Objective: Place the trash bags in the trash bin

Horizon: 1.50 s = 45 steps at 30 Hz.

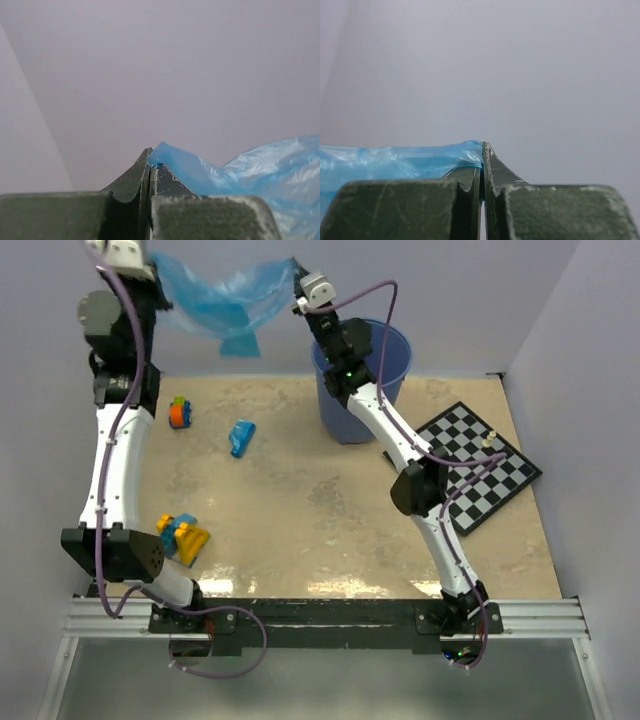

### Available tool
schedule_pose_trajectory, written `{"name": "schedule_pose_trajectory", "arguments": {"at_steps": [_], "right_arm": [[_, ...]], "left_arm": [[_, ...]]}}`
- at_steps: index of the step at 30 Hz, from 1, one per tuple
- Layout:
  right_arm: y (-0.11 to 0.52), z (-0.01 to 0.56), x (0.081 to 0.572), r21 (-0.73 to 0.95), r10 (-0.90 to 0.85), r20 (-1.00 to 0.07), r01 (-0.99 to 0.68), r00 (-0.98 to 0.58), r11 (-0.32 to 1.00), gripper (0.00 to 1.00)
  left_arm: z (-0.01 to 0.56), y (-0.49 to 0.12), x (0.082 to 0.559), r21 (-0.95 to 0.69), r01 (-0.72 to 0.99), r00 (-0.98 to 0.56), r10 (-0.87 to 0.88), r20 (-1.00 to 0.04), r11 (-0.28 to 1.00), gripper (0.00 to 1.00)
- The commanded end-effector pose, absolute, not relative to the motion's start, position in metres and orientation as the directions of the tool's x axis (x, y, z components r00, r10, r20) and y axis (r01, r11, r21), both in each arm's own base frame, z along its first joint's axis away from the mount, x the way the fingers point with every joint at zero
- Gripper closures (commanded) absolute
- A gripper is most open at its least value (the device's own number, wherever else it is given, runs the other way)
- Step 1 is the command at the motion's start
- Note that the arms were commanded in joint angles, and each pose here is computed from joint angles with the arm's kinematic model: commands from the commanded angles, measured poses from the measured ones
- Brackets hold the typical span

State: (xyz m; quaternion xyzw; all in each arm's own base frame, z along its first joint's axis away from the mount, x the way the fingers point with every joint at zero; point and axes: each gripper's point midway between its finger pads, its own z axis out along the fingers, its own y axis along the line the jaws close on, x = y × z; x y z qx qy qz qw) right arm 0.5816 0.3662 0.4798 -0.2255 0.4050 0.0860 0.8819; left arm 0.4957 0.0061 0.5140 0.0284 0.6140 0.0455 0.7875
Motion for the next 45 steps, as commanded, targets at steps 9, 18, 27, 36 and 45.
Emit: {"name": "schedule_pose_trajectory", "arguments": {"at_steps": [9, 18, 27, 36, 45], "right_arm": [[0.393, 0.334, 0.395, -0.884, -0.454, -0.467, -0.406, 0.759, 0.232, 1.0], [0.239, 0.244, 0.267, -0.74, -0.541, -0.548, -0.672, 0.638, -0.042, 1.0], [0.256, 0.318, 0.351, -0.521, -0.413, -0.844, -0.706, 0.342, 0.479, 1.0], [0.32, 0.344, 0.505, -0.235, -0.218, -0.97, -0.634, 0.107, 0.737, 1.0], [0.31, 0.62, 0.491, -0.22, -0.034, -0.47, -0.079, 0.882, 0.972, 1.0]], "left_arm": [[0.411, -0.192, 0.305, 0.705, 0.646, 0.659, 0.251, -0.709, 0.293, 1.0], [0.205, -0.194, 0.155, 0.168, 0.985, 0.162, 0.565, -0.809, -0.041, 1.0], [0.266, -0.148, 0.247, 0.384, 0.655, 0.085, 0.442, -0.893, 0.651, 1.0], [0.261, -0.047, 0.343, 0.119, 0.135, -0.296, 0.155, -0.943, 0.984, 1.0], [0.535, 0.002, 0.453, 0.076, -0.034, 0.278, 0.082, -0.957, 0.997, 1.0]]}}
